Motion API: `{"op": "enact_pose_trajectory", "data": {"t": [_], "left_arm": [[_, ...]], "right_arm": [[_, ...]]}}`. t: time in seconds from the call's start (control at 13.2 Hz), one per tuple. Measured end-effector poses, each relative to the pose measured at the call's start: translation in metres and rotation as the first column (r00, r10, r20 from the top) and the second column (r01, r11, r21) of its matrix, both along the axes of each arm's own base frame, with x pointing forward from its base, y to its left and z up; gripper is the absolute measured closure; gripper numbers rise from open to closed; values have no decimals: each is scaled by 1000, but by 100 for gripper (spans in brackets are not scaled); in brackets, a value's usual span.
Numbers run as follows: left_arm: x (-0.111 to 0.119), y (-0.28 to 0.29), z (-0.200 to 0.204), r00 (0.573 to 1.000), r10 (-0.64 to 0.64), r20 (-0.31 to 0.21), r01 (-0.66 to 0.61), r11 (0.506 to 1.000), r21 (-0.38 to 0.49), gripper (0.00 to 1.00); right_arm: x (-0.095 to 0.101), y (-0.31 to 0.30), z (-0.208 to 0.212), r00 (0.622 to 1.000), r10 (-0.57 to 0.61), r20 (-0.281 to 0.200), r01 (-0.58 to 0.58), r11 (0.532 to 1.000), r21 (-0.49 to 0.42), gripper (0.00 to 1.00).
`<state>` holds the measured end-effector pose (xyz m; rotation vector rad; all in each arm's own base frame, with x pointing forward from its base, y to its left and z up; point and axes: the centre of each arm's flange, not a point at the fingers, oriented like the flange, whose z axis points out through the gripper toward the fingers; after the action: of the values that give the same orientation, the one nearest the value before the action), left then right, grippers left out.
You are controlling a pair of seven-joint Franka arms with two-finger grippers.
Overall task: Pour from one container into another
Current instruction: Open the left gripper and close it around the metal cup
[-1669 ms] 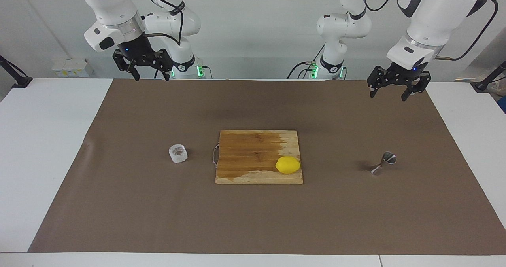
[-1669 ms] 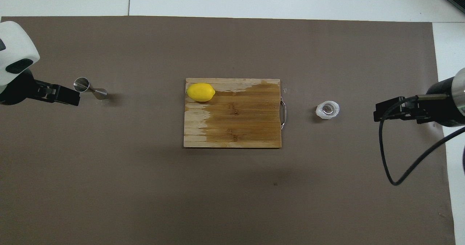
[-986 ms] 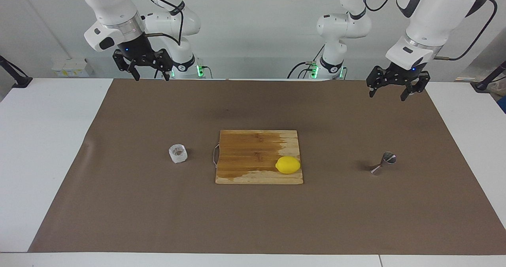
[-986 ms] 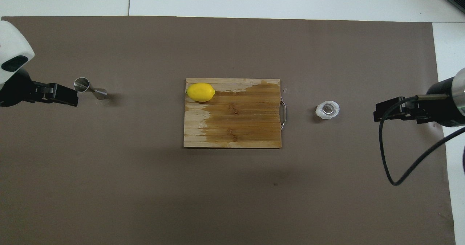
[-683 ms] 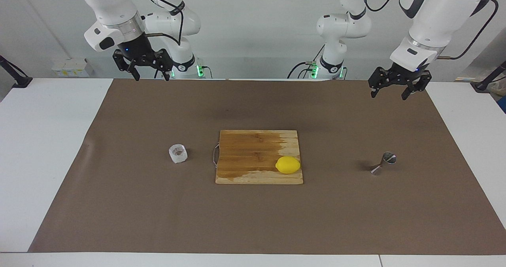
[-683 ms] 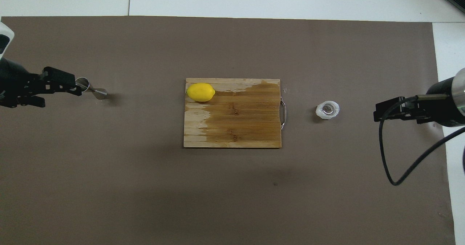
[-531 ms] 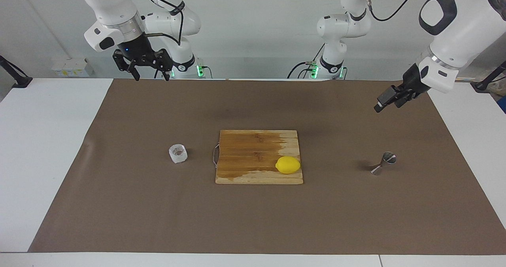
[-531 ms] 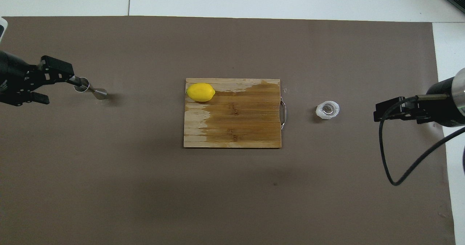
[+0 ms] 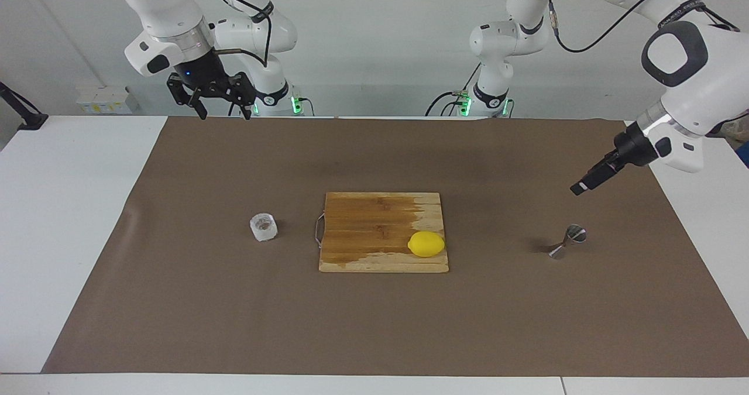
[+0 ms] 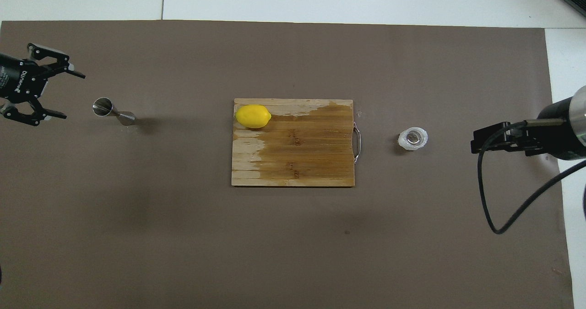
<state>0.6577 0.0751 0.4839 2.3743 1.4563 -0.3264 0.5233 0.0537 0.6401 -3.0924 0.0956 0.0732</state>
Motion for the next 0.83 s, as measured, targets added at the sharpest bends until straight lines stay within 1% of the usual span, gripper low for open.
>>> {"op": "enact_pose_trajectory", "data": {"t": [0.08, 0.23, 0.3, 0.46, 0.61, 0.76, 0.83], "left_arm": [[8, 14, -14, 996, 76, -35, -76, 997, -14, 0], [22, 40, -50, 976, 190, -103, -193, 981, -23, 0], [29, 48, -67, 966, 229, -117, -233, 972, -23, 0], [38, 62, -98, 945, 307, -109, -312, 949, -31, 0], [31, 62, -131, 923, 362, -133, -371, 927, -50, 0], [14, 59, -157, 900, 400, -173, -416, 906, -71, 0], [5, 57, -165, 892, 413, -183, -430, 900, -70, 0]], "right_arm": [[0, 0, 0, 1000, 0, 0, 0, 1000, 0, 0], [0, 0, 0, 1000, 0, 0, 0, 1000, 0, 0], [0, 0, 0, 1000, 0, 0, 0, 1000, 0, 0], [0, 0, 0, 1000, 0, 0, 0, 1000, 0, 0], [0, 0, 0, 1000, 0, 0, 0, 1000, 0, 0], [0, 0, 0, 1000, 0, 0, 0, 1000, 0, 0], [0, 0, 0, 1000, 0, 0, 0, 1000, 0, 0]]}}
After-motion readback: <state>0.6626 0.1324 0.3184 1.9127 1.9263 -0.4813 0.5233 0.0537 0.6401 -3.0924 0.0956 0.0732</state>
